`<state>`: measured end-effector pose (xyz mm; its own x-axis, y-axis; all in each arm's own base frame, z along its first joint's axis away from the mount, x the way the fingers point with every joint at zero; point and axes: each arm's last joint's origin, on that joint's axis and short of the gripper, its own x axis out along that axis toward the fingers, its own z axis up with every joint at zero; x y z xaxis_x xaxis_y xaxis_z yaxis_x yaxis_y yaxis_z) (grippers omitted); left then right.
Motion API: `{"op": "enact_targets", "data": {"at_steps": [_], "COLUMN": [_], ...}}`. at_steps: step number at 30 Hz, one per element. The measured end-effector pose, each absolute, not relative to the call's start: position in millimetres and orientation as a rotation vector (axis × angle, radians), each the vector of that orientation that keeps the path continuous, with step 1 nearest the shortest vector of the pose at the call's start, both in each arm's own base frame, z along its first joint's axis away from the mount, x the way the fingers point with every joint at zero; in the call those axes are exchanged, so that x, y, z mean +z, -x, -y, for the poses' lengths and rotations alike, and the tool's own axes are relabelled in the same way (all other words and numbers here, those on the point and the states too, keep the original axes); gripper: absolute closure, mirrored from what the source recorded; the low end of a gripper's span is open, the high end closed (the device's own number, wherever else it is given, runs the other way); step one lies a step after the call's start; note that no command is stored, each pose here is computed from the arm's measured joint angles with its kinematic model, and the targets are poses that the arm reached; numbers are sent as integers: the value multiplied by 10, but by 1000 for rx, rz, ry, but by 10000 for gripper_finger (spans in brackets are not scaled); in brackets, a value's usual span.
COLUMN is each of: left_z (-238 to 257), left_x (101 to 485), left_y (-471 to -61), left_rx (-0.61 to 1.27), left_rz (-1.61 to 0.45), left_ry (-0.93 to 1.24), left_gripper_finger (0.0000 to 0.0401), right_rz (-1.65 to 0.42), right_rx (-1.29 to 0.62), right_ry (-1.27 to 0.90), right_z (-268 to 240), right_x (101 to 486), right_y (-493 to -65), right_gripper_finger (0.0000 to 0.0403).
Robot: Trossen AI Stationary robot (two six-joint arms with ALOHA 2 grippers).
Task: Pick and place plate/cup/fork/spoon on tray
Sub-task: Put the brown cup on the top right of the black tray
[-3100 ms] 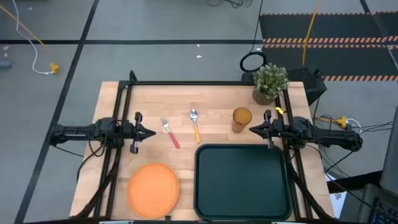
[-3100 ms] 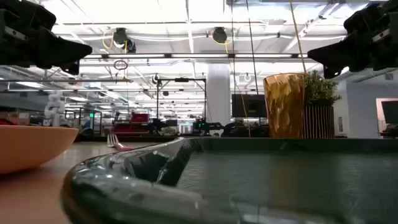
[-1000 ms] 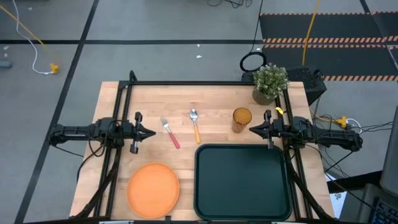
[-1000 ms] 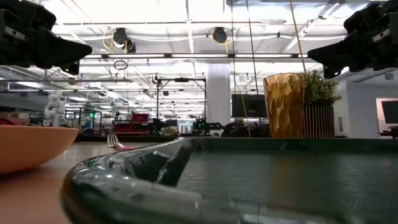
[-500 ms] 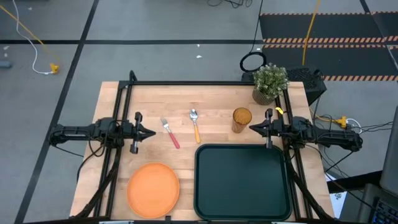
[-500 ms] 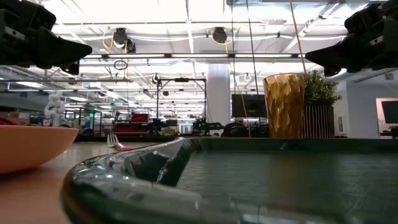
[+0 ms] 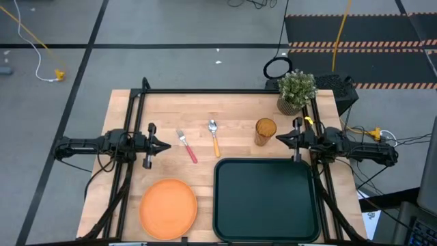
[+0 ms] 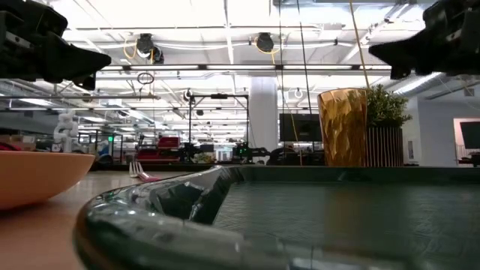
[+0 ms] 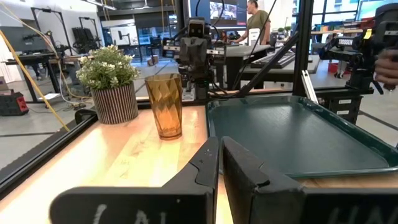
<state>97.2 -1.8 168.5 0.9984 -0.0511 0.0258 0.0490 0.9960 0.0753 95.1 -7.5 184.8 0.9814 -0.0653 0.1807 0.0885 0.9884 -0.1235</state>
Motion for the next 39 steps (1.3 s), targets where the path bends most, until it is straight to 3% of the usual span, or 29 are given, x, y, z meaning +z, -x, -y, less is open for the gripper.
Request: {"op": "enact_targets", "data": {"at_steps": [6,15,27,39], "left_z": [18,18,18,18], "left_x": [1685,1686,1687,1687], "left_y": [-972,-972,-972,-972], "left_rx": [-50,-50,-48,-47], "left_rz": [28,28,29,30], "left_ry": [-75,-58,-86,-108], "left_gripper_finger": [377,377,377,377], "right_rz": [166,125,-181,-496], "right_rx": [0,2,-100,-116], "right_ry": [-28,-120,-126,-126], "right_z": [56,58,101,136], "right_x": [1876,2503,3599,4151], "right_y": [-950,-959,-1186,-1602], "right_gripper_finger": [403,403,402,365]}}
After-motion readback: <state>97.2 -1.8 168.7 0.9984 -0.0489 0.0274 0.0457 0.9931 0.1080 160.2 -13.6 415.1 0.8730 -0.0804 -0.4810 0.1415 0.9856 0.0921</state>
